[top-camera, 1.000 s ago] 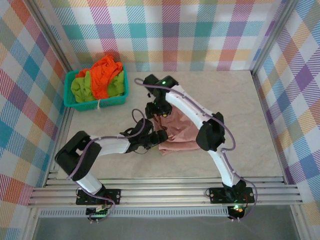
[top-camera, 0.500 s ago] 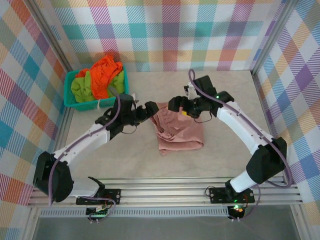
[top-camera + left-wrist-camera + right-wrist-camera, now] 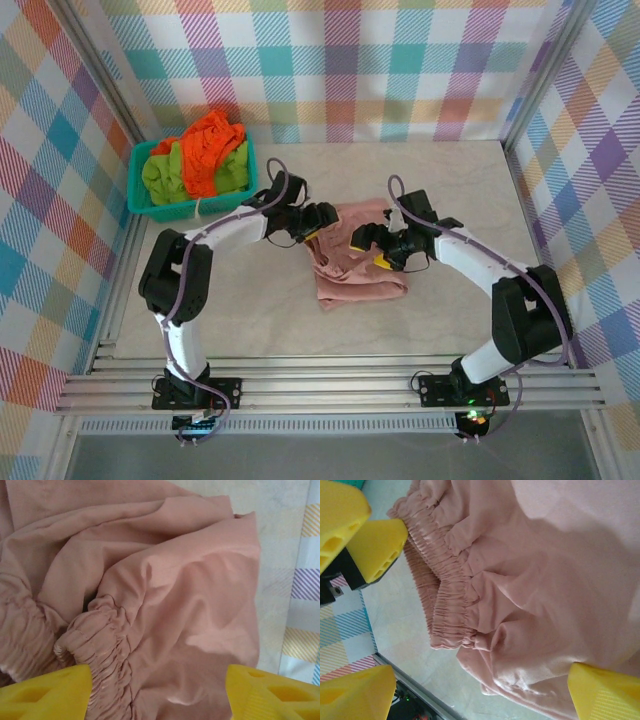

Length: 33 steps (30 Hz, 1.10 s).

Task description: Fold and stack the shorts

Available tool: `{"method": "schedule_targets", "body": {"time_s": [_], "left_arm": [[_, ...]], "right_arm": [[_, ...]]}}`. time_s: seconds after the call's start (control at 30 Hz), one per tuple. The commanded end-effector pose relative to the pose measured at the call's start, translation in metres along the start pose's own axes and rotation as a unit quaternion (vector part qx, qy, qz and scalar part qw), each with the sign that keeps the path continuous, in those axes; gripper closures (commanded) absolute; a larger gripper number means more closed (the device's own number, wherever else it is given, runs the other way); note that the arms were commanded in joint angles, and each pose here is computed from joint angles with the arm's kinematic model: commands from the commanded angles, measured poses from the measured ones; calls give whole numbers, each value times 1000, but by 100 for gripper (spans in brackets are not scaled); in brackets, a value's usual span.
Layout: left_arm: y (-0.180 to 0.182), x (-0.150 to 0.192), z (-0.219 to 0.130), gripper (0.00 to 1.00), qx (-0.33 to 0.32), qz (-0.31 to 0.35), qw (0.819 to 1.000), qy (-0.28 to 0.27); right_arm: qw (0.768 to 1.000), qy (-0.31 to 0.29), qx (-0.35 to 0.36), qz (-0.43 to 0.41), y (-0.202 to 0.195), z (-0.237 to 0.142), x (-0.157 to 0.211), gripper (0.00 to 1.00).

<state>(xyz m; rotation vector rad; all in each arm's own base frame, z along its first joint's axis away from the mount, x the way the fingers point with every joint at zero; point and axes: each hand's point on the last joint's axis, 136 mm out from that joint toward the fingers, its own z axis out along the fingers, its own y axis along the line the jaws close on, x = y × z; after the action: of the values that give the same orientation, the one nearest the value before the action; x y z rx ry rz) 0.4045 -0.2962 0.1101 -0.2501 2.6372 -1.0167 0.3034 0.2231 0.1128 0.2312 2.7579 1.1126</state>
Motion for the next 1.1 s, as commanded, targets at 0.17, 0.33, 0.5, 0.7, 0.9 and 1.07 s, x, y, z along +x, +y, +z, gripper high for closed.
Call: {"method": "schedule_targets", "body": {"time_s": [0.17, 0.33, 0.5, 0.7, 0.9, 1.07], "left_arm": [[50, -15, 14, 34, -69, 2, 997, -14], [64, -13, 11, 34, -95, 0, 995, -10], [62, -14, 19, 38, -85, -4, 996, -1], [54, -12, 23, 52, -69, -5, 998, 10], [41, -14, 11, 54, -71, 18, 997, 15], [34, -14, 3, 55, -79, 29, 996, 19]], "right_arm": [[997, 42, 33, 52, -53, 28, 23, 11], [996, 52, 41, 61, -66, 35, 28, 11], [996, 58, 39, 62, -68, 40, 29, 11], [995, 62, 42, 60, -70, 41, 29, 12], [995, 67, 45, 56, -73, 43, 30, 12], [995, 70, 46, 56, -74, 45, 30, 12]]}}
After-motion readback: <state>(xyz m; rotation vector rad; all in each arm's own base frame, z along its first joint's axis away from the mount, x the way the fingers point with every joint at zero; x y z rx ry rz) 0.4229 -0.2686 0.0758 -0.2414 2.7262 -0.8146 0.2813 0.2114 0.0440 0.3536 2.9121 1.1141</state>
